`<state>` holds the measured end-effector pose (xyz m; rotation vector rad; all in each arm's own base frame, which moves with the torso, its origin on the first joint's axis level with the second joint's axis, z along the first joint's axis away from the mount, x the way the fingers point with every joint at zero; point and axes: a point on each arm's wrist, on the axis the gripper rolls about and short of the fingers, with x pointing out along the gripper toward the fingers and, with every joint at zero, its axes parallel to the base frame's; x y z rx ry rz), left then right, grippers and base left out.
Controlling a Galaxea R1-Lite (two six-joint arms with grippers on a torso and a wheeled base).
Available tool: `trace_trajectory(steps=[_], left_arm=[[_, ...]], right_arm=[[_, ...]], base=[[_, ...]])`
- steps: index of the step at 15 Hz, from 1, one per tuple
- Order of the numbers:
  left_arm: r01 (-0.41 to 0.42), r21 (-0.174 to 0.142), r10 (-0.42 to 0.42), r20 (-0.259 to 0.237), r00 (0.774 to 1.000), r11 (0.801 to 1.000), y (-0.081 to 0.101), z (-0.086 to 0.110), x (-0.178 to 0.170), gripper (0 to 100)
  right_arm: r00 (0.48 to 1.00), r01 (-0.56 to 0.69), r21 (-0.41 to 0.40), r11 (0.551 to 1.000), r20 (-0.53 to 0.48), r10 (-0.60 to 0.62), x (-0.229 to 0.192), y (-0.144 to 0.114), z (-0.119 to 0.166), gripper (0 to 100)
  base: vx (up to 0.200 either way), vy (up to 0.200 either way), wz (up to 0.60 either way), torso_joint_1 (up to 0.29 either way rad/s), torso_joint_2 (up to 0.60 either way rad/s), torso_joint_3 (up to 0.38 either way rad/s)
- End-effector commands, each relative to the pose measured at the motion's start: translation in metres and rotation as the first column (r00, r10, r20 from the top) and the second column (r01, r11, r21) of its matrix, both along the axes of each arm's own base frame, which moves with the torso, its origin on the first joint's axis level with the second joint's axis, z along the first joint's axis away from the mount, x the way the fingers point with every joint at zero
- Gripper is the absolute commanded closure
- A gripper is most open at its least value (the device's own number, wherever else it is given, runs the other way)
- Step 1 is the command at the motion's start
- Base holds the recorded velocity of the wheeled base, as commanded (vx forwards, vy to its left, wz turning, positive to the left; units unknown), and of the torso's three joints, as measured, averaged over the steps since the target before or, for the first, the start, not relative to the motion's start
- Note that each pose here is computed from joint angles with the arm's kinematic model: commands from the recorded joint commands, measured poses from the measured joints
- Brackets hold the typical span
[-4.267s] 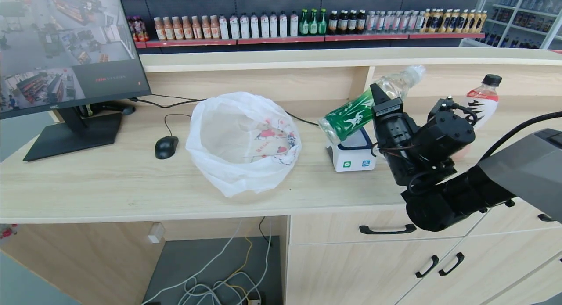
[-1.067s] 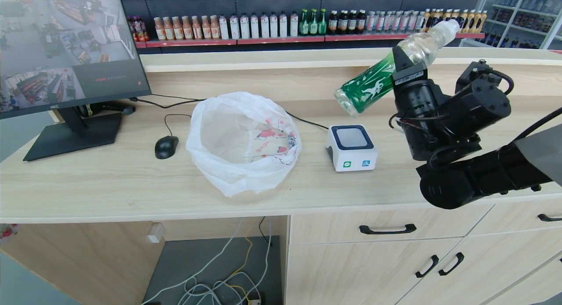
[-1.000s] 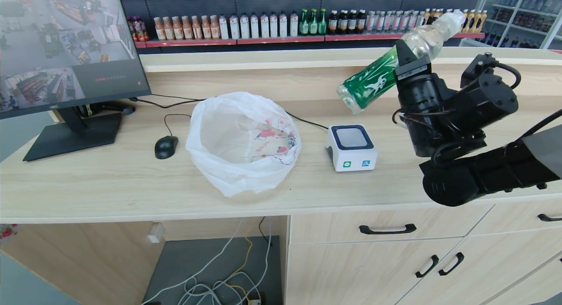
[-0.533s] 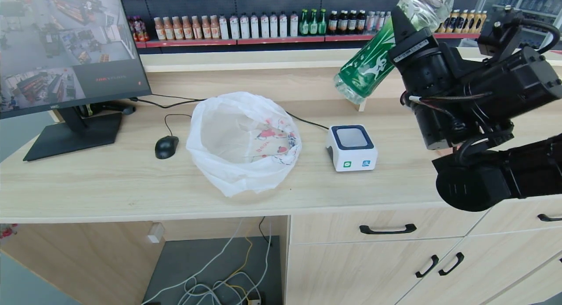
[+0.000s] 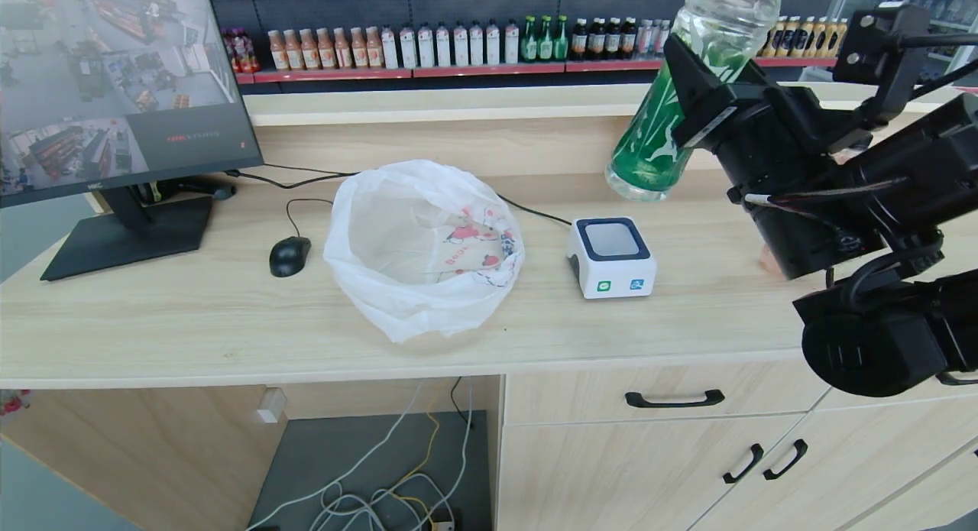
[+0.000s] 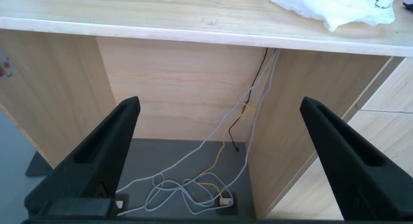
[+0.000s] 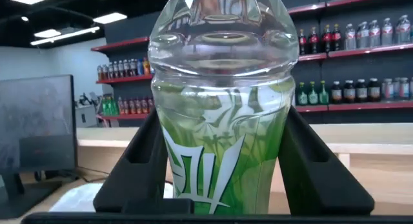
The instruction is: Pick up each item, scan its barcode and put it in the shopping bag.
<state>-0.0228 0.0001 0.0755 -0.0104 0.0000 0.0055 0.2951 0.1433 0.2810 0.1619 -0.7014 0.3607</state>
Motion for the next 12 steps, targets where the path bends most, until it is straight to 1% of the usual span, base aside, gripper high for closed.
trace_trajectory(steps=[1, 3, 4, 8, 12], left_arm=[[-0.001, 0.001, 0.001, 0.0, 1.0, 1.0, 0.0, 0.0, 0.0, 0], [-0.001, 0.0, 0.001, 0.0, 1.0, 1.0, 0.0, 0.0, 0.0, 0], [-0.001, 0.0, 0.001, 0.0, 1.0, 1.0, 0.0, 0.0, 0.0, 0], [-0.001, -0.002, 0.001, 0.002, 1.0, 1.0, 0.0, 0.0, 0.0, 0], [-0.001, -0.003, 0.001, 0.0, 1.0, 1.0, 0.0, 0.0, 0.0, 0]], right_arm=[[0.999, 0.042, -0.052, 0.998, -0.03, -0.043, -0.004, -0.006, -0.013, 100], [0.996, 0.089, -0.088, 0.992, -0.022, -0.091, -0.003, -0.014, -0.017, 100], [0.996, 0.088, -0.093, 0.992, -0.026, -0.09, -0.003, -0.014, -0.019, 100], [0.996, 0.071, -0.066, 0.995, -0.04, -0.074, -0.003, -0.015, -0.019, 100], [0.996, 0.076, -0.024, 0.997, -0.052, -0.077, 0.0, -0.017, -0.019, 100]], base=[[0.0, 0.0, 0.0, 0.0, 0.0, 0.0], [0.0, 0.0, 0.0, 0.0, 0.0, 0.0], [0.0, 0.0, 0.0, 0.0, 0.0, 0.0], [0.0, 0.0, 0.0, 0.0, 0.0, 0.0], [0.0, 0.2, 0.0, 0.0, 0.0, 0.002]])
